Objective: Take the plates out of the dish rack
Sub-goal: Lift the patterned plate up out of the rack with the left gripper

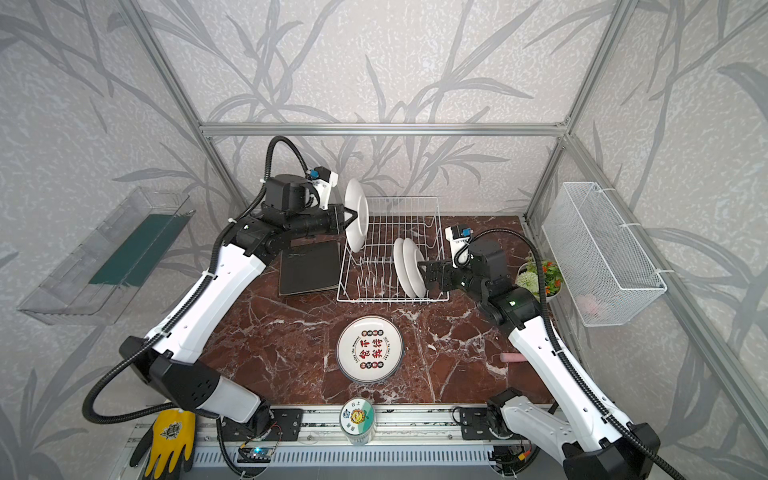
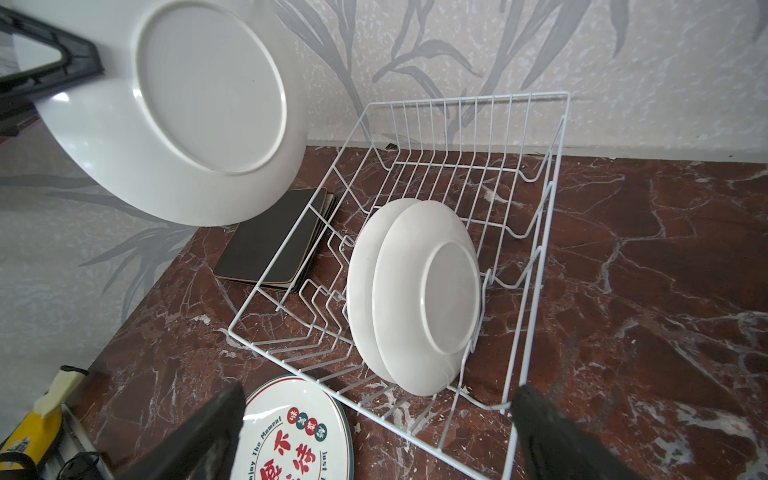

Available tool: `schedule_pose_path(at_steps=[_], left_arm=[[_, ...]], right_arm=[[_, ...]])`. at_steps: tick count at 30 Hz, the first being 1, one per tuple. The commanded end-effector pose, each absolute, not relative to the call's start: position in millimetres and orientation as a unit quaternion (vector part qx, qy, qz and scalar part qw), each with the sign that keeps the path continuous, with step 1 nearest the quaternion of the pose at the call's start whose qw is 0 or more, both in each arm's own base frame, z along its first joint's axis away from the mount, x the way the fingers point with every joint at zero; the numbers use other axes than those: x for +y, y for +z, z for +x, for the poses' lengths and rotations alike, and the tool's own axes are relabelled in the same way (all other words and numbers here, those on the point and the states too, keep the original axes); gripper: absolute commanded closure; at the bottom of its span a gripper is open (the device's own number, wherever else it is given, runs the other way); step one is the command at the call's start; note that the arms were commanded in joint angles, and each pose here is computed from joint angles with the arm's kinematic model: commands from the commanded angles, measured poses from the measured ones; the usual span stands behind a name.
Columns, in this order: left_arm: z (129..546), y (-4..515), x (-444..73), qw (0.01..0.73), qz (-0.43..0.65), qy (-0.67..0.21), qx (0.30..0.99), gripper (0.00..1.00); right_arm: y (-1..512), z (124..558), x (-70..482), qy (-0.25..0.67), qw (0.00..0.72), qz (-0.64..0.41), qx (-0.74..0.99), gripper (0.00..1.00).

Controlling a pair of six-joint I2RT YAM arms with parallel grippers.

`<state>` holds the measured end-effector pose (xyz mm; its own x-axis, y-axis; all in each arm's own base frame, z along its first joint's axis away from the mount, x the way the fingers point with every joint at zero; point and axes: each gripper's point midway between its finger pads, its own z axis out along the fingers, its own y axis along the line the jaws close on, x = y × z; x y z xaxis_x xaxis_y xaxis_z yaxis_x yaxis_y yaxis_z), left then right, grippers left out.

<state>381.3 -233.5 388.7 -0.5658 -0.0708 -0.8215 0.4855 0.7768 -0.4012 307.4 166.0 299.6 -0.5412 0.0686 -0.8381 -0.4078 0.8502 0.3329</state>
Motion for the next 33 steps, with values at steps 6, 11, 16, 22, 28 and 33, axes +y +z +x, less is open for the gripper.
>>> schedule_pose_path(at_steps=[6, 11, 16, 22, 28, 33], left_arm=[[346.8, 427.6, -219.8, 0.596, 0.293, -0.189, 0.723, 1.0], [322.4, 419.2, -222.9, 0.622, 0.393, -0.119, 0.667, 1.0], [313.0, 402.2, -220.1, 0.632, 0.463, -0.023, 0.621, 1.0], [311.4, 371.1, -221.1, 0.605, 0.539, 0.09, 0.58, 1.0], [314.4, 353.3, -228.5, 0.602, 0.572, 0.16, 0.534, 1.0], [312.1, 340.4, -237.7, 0.588, 0.604, 0.187, 0.504, 1.0]], right_arm=[[320.4, 311.7, 175.3, 0.3, 0.448, -0.065, 0.84, 0.01], [334.8, 316.9, 182.1, 0.322, 0.445, -0.055, 0.834, 0.01], [349.9, 322.6, 195.7, 0.359, 0.434, -0.054, 0.824, 0.01], [366.3, 328.1, 209.4, 0.397, 0.418, -0.05, 0.816, 0.01], [375.3, 334.0, 220.3, 0.411, 0.415, -0.047, 0.81, 0.02], [372.4, 341.8, 235.3, 0.42, 0.406, -0.036, 0.811, 0.08]])
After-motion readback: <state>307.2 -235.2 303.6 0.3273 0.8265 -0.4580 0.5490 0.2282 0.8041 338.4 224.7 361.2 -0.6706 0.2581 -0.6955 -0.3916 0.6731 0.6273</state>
